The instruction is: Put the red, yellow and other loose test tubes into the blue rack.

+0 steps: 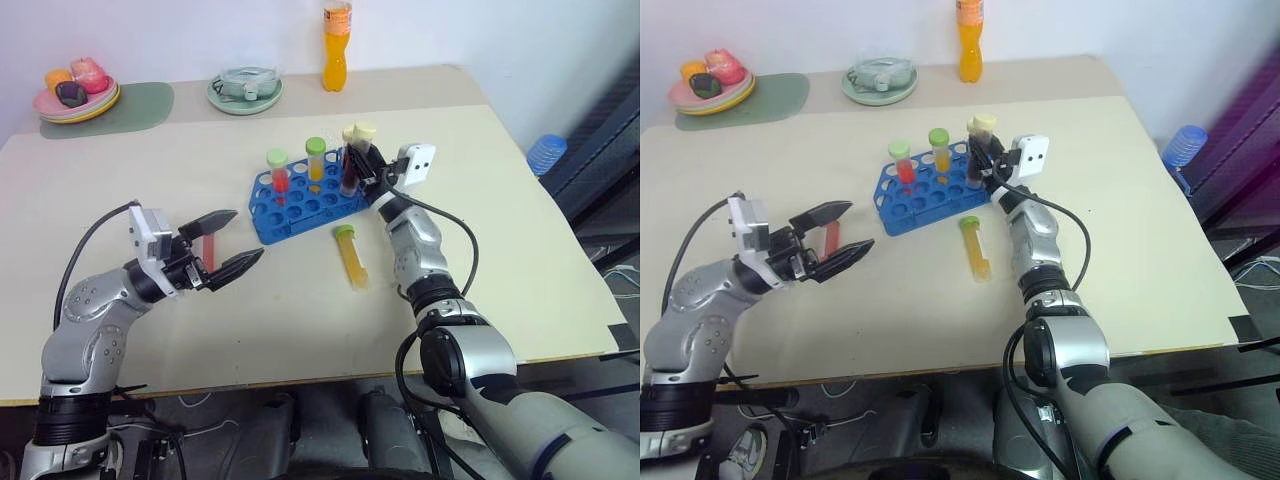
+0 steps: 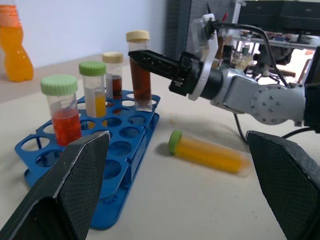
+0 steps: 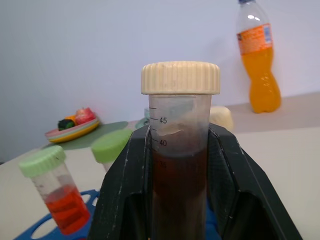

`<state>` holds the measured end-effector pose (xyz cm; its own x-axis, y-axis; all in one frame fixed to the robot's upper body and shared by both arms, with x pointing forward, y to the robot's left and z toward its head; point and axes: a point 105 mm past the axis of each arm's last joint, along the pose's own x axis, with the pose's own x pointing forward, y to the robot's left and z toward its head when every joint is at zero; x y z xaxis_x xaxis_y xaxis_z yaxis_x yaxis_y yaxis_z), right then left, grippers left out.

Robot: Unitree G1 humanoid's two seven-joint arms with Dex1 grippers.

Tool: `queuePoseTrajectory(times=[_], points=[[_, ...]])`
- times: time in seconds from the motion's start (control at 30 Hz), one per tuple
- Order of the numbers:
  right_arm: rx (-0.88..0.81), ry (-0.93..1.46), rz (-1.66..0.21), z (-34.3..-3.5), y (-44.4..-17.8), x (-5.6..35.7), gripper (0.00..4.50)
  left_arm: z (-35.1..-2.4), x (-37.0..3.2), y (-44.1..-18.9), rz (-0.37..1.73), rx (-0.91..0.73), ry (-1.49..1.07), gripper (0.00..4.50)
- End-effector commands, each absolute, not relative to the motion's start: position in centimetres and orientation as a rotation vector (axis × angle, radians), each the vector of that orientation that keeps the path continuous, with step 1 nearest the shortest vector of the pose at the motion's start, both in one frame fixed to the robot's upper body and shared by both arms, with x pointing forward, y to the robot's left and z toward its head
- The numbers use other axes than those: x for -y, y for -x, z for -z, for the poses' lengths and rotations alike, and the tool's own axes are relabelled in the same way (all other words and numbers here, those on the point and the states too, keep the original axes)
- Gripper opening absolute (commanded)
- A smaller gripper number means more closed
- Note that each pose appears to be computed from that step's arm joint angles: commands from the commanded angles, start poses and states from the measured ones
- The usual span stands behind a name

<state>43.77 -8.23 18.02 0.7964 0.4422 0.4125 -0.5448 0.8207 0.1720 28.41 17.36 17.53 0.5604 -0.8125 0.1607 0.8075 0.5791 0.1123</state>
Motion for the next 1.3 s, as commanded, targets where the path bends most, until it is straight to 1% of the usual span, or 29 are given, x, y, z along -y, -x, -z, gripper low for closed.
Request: queuePoseTrajectory(times=[0.03,0.2,0.33,0.6,0.93,1.3], points=[[0.445,-0.278,-0.518,-20.4,-44.0,8.7,1.11,-18.0,-17.4,-28.1,0.945,0.239,-0.051,4.50],[0.457,-0.286,-0.476,-20.6,-44.3,9.7,1.11,-17.6,-17.8,-28.0,0.941,0.234,-0.046,4.50],[0.504,-0.322,-0.457,-21.6,-44.2,10.7,1.11,-17.4,-18.0,-28.0,0.939,0.228,-0.045,4.50],[0.523,-0.327,-0.421,-21.7,-44.2,12.1,1.11,-18.1,-17.0,-28.1,0.949,0.235,-0.041,4.50],[0.497,-0.331,-0.427,-20.7,-44.2,11.6,1.11,-18.8,-16.5,-28.4,0.950,0.236,-0.037,4.50],[0.478,-0.347,-0.466,-20.6,-44.2,10.2,1.11,-18.9,-16.6,-27.9,0.940,0.227,-0.038,4.50]])
